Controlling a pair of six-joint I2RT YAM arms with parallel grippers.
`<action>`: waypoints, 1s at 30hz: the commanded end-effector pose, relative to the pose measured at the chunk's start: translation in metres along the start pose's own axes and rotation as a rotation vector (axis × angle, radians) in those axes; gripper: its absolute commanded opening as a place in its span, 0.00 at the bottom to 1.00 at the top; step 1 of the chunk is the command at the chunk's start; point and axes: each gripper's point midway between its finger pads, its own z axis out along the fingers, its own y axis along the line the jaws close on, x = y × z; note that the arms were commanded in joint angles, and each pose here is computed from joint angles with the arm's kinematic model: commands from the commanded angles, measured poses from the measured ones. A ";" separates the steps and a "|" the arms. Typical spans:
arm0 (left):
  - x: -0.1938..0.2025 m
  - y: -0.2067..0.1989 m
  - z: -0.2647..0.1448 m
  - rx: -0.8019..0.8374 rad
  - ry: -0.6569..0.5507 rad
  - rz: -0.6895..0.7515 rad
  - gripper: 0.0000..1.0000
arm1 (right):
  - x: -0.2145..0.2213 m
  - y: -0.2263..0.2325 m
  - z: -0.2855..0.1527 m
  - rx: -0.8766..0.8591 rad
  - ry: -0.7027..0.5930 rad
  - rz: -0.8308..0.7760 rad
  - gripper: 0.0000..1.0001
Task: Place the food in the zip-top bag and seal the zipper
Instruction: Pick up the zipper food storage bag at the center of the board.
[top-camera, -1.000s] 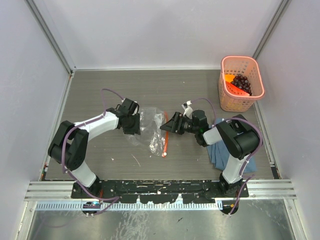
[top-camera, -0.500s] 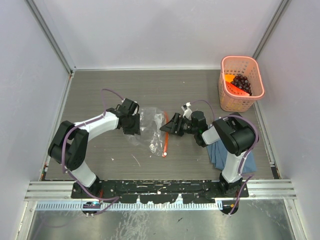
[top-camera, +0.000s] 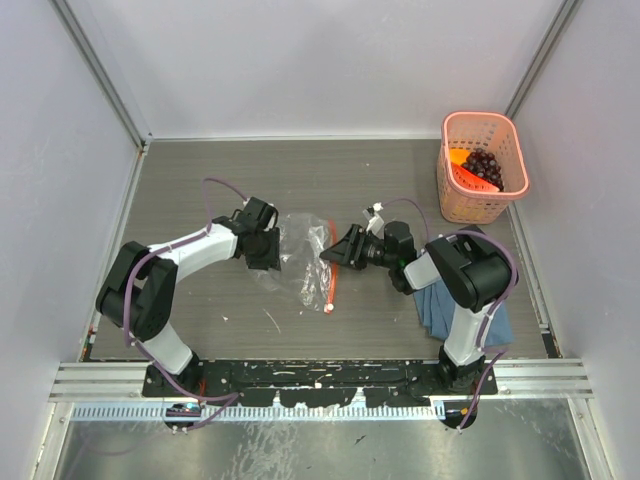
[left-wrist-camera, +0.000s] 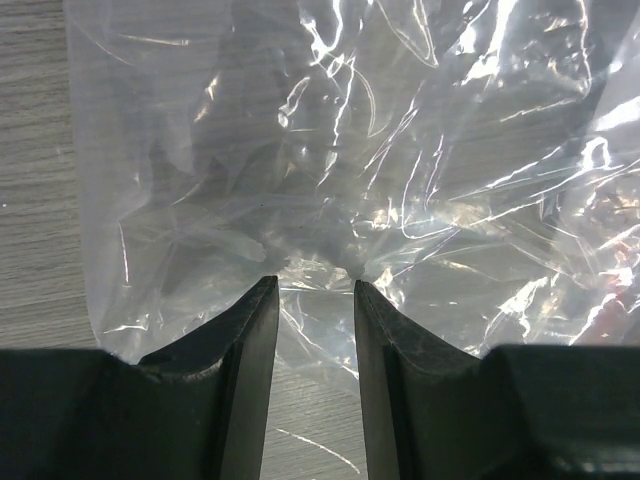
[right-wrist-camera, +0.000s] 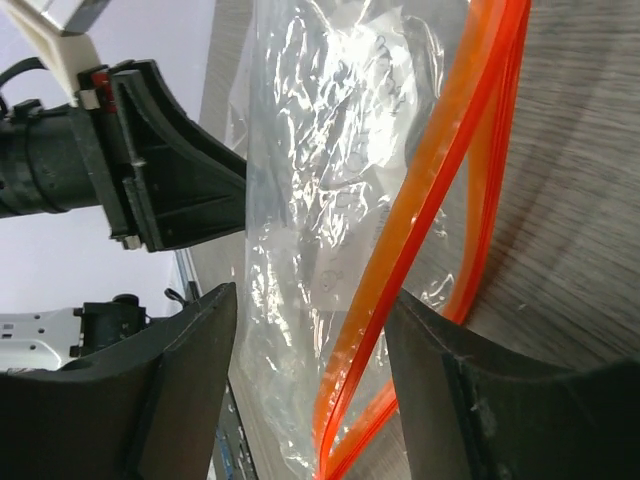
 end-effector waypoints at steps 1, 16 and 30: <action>-0.012 -0.003 -0.004 0.018 -0.049 -0.013 0.37 | -0.017 0.046 -0.007 -0.138 -0.049 -0.089 0.63; -0.017 -0.005 -0.011 0.021 -0.073 -0.015 0.37 | -0.024 0.075 -0.022 -0.179 -0.080 -0.146 0.42; -0.028 -0.023 -0.036 0.118 -0.152 -0.014 0.42 | -0.032 0.072 -0.018 -0.001 -0.124 -0.251 0.01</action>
